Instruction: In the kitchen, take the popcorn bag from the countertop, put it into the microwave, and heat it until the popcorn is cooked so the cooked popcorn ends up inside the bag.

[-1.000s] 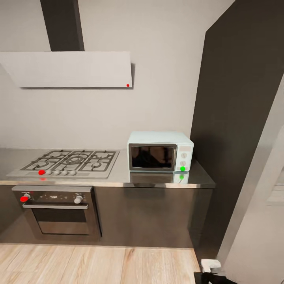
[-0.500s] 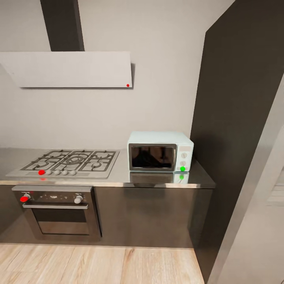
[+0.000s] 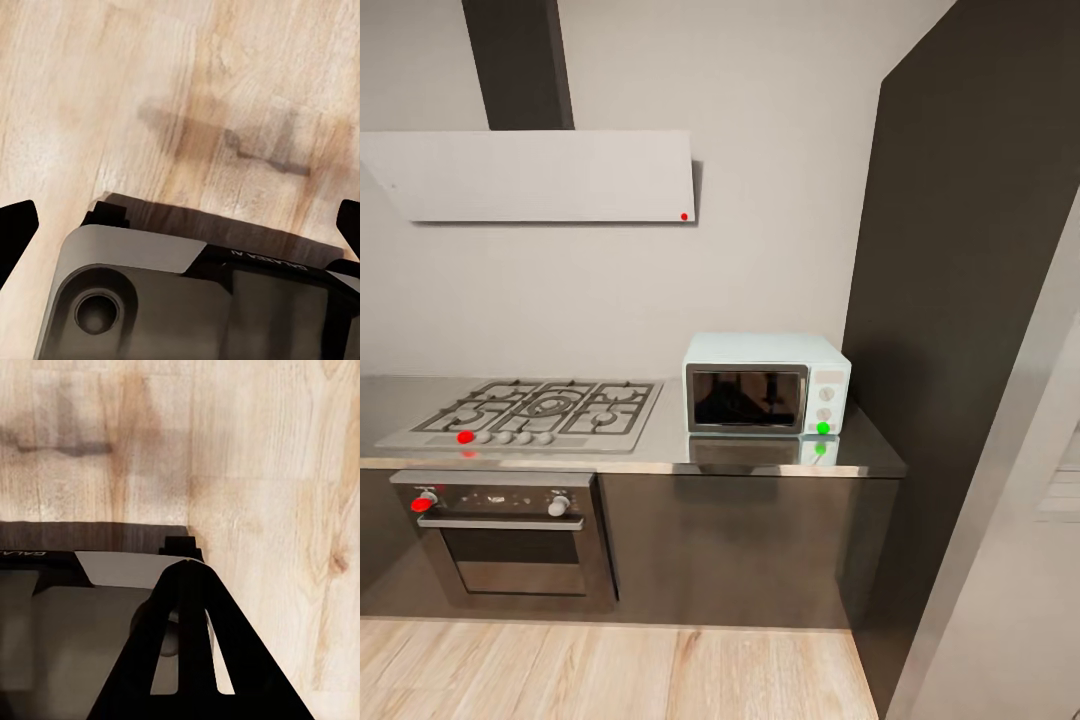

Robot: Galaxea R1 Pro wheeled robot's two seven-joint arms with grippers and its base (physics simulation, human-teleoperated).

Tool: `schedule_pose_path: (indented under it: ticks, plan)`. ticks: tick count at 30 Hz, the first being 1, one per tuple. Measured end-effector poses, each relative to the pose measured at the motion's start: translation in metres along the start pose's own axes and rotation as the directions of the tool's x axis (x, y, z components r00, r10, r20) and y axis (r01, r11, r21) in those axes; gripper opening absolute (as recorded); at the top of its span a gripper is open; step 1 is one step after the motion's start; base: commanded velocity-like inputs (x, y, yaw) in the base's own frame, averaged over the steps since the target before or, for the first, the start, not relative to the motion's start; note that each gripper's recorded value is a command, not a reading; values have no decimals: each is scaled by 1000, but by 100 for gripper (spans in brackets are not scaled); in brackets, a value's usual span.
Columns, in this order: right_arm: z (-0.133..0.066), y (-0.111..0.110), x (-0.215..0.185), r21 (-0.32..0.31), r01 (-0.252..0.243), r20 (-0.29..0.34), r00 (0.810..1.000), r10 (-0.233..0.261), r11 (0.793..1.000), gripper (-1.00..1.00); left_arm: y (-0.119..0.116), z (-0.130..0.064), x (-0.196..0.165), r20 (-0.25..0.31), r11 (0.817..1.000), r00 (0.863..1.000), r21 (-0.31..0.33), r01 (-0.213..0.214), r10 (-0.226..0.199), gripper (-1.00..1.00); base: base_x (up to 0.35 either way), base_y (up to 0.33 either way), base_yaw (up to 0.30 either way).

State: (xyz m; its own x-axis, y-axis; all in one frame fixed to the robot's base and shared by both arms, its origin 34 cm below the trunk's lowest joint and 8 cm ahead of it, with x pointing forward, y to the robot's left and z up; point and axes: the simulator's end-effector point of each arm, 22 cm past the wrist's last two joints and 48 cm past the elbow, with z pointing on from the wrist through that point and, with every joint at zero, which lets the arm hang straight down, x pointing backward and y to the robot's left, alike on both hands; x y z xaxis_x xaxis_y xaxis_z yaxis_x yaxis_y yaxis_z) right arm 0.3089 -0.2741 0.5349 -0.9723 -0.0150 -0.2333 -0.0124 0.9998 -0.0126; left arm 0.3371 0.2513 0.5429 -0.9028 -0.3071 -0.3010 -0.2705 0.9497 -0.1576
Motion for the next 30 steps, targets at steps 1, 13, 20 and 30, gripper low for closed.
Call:
schedule_pose_path:
  ticks: [1,13,20,30]
  plan:
    - [0,0,0,0,0,0,1000,0,1000,-100,0,0,0,0,1000,1000,0,0,0,100,0,0,0]
    - [0,0,0,0,-1,0,1000,1,1000,-100,0,0,0,0,1000,1000,0,0,0,100,0,0,0]
    - [0,1,0,-2,3,0,1000,-3,1000,-100,0,0,0,0,1000,1000,0,0,0,100,0,0,0]
    - [-3,80,0,-103,8,0,1000,-8,995,-100,0,0,0,0,1000,1000,-1,0,0,100,0,0,0]
